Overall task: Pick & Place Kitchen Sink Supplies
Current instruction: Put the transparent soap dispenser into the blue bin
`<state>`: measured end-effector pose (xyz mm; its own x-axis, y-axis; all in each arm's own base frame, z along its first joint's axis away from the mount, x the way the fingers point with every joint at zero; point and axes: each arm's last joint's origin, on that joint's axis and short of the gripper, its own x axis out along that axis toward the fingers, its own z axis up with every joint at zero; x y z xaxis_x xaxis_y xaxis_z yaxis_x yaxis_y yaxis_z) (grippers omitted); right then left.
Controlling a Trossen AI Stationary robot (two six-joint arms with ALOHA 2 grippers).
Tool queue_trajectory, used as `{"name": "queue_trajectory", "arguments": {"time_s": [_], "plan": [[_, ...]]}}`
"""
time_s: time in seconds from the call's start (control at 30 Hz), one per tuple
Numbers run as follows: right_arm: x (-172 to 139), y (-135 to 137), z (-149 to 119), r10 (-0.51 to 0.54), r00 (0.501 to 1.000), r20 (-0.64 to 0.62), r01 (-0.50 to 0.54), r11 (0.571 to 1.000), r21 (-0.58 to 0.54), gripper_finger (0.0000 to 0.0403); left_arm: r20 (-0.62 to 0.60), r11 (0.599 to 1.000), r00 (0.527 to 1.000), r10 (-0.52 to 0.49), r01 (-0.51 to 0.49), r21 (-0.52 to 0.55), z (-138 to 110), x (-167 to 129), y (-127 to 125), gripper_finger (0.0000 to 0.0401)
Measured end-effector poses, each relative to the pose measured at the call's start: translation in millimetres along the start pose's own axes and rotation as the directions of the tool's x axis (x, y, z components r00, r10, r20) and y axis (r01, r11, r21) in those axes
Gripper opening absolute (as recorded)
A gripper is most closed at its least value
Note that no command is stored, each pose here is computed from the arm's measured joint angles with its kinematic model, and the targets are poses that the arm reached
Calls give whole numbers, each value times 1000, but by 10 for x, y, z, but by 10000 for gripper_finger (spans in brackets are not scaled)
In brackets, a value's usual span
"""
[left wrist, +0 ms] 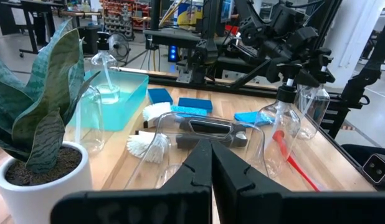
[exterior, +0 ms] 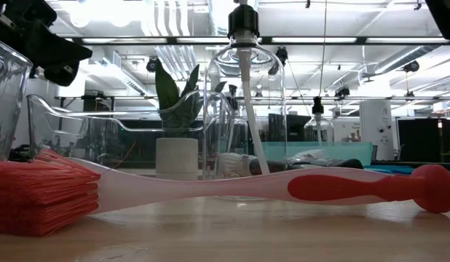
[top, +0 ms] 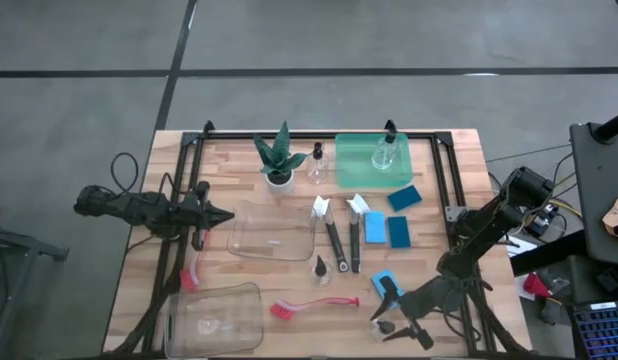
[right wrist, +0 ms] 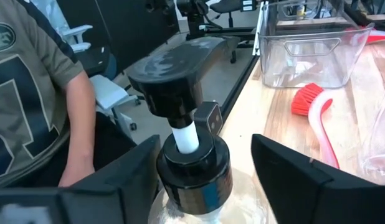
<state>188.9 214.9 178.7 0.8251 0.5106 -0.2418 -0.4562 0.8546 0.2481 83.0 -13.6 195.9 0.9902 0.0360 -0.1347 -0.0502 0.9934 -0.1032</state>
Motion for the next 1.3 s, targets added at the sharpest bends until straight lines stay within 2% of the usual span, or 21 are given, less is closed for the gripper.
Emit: {"name": "queue_trajectory", "arguments": {"time_s": [0.47,0.7,0.9,1.0,1.1,1.3], "plan": [[-2,-4,-2,-2,1000,-4,2,1000,-5,132,0,1000,1000,0,0,0,1,0,0,0],[-52,-4,89,-23,999,39,24,1000,-7,144,0,1000,1000,0,0,0,0,0,0,0],[-191,-21,289,-126,982,138,135,989,-60,136,0,1000,1000,0,0,0,1,0,0,0],[-313,-53,404,-228,957,181,244,967,-68,132,0,1000,1000,0,0,0,1,0,0,0],[-453,-100,522,-348,910,227,368,929,-50,137,0,1000,1000,0,0,0,1,0,0,0],[-758,-203,785,-578,741,342,614,789,3,144,0,1000,1000,0,0,0,1,0,0,0]]}}
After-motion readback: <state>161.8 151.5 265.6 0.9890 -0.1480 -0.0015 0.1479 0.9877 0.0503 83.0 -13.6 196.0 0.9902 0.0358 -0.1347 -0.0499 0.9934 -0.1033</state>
